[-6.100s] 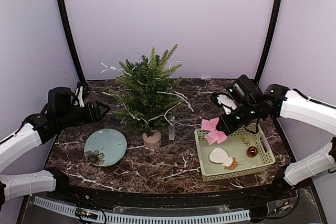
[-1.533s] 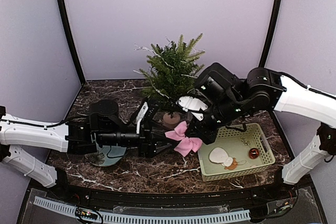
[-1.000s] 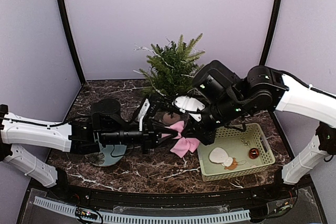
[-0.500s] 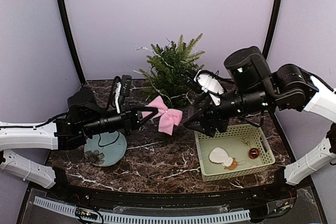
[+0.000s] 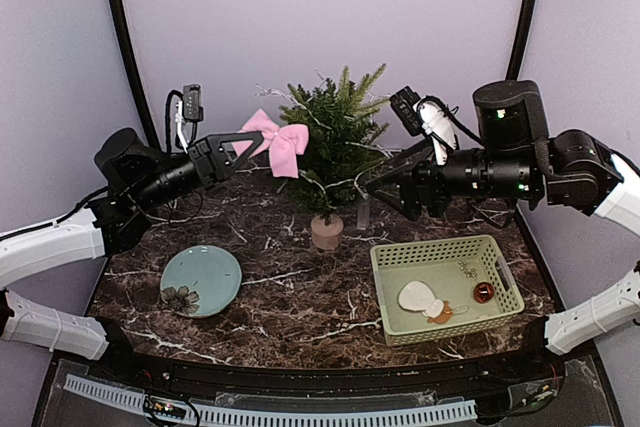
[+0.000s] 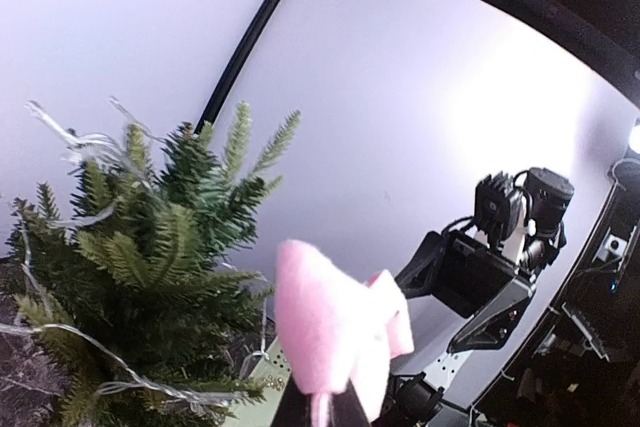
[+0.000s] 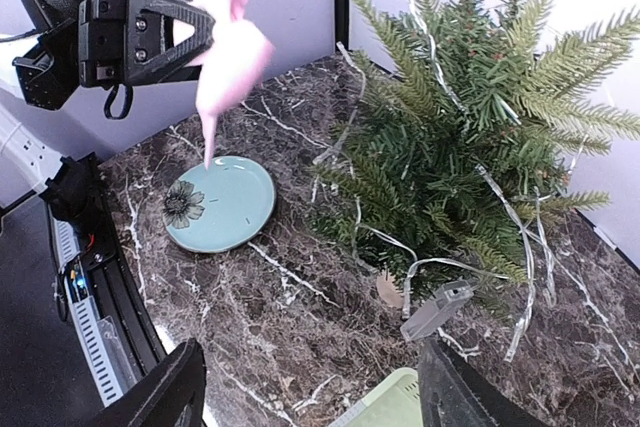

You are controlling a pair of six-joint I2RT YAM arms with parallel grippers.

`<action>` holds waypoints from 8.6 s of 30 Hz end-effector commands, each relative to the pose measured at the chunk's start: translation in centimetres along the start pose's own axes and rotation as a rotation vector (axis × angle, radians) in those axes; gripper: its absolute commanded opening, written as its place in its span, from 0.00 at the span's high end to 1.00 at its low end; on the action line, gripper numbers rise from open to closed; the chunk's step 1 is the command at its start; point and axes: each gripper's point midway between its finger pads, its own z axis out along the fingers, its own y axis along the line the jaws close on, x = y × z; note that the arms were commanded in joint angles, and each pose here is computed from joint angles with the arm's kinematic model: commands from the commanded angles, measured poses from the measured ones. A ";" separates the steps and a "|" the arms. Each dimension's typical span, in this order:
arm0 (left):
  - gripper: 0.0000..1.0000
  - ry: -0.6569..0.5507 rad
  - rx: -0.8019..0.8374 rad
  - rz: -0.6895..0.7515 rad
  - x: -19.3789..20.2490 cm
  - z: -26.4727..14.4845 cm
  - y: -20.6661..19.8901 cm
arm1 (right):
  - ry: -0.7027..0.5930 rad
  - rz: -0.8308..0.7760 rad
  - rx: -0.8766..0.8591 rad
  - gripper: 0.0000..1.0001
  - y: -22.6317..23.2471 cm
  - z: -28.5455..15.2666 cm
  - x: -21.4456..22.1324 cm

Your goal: Decorate the small christmas tree

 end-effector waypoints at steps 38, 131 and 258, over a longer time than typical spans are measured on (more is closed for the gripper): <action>1.00 0.188 -0.255 -0.005 -0.6 3.7 13.3 | -0.089 0.145 0.073 0.26 -5.5 0.5 -0.7; 0.66 0.261 -0.287 0.189 0.6 6.4 12.9 | -0.065 0.151 0.063 0.26 -5.3 0.9 0.2; 0.37 0.253 -0.554 -0.481 24.7 3.3 23.0 | 0.126 0.858 0.042 0.64 -22.3 19.2 16.4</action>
